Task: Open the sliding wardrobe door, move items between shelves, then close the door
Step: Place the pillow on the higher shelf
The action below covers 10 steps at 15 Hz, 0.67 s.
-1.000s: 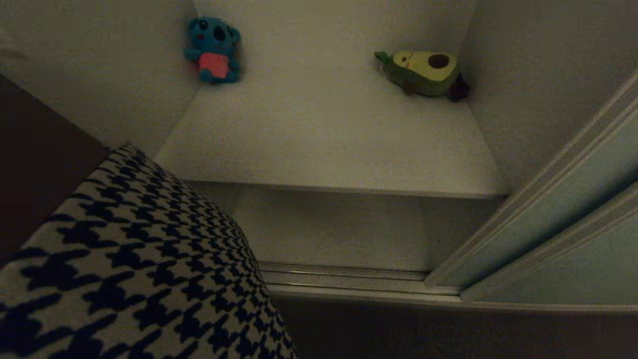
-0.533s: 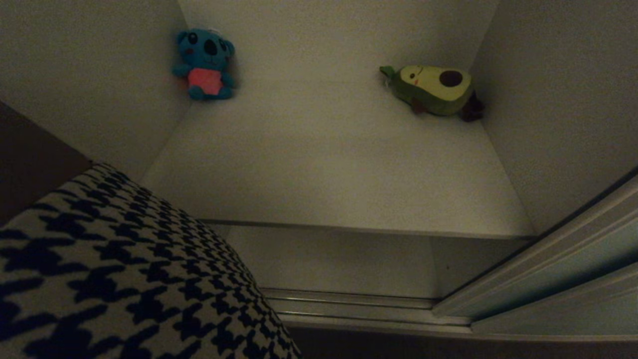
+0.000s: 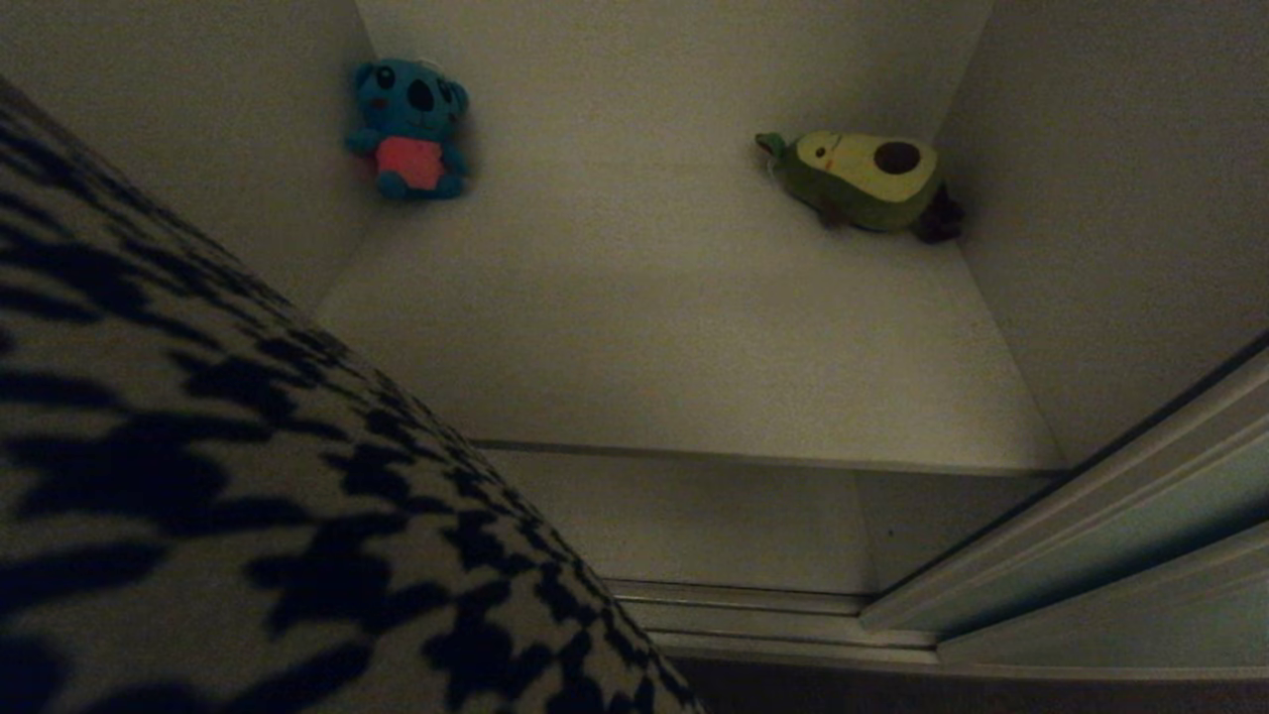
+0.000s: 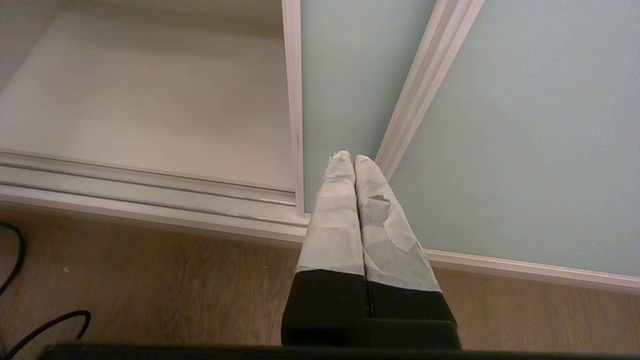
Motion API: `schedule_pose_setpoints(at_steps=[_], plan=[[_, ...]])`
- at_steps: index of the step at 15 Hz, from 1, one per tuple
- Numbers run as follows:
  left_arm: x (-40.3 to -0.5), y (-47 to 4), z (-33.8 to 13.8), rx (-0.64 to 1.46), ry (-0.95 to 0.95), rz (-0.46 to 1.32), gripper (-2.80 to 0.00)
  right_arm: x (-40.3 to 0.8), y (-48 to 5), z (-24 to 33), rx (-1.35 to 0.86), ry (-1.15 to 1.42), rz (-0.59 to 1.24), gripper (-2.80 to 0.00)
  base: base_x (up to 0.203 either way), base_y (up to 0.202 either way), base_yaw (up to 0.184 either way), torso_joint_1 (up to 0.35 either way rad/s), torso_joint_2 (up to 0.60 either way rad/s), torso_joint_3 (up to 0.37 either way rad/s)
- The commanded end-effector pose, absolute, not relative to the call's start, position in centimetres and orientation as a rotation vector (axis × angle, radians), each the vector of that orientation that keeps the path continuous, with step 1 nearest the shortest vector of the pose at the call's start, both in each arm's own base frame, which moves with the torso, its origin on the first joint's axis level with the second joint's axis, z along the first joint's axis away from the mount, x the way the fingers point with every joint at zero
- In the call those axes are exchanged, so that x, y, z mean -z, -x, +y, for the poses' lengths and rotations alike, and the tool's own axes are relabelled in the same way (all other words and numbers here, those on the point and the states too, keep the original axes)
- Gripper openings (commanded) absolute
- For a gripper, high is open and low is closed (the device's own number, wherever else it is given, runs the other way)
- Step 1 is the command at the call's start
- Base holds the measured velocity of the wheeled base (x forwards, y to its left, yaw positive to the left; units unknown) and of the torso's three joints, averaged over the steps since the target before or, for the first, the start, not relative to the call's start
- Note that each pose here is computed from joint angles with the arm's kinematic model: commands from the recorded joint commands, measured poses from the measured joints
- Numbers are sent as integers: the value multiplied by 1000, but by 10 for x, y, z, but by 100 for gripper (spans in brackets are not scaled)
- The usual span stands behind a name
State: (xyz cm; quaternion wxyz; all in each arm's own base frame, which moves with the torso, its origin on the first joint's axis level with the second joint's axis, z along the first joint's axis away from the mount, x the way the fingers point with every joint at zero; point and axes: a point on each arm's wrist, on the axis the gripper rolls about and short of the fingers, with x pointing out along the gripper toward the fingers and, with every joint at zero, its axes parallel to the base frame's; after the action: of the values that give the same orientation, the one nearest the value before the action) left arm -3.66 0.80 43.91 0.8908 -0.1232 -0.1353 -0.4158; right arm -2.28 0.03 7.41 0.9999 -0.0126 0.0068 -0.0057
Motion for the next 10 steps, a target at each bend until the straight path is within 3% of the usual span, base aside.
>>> schedule_pose_setpoints(at_steps=[1,10], plan=[[-453,14,-3,883,256,-269,-280,-73,22,0,10,26,19,-280,0,0,0,0,0,0],[-493,-84,-51,946,235,-340,-280,-73,22,0,12,26,19,-280,0,0,0,0,0,0]])
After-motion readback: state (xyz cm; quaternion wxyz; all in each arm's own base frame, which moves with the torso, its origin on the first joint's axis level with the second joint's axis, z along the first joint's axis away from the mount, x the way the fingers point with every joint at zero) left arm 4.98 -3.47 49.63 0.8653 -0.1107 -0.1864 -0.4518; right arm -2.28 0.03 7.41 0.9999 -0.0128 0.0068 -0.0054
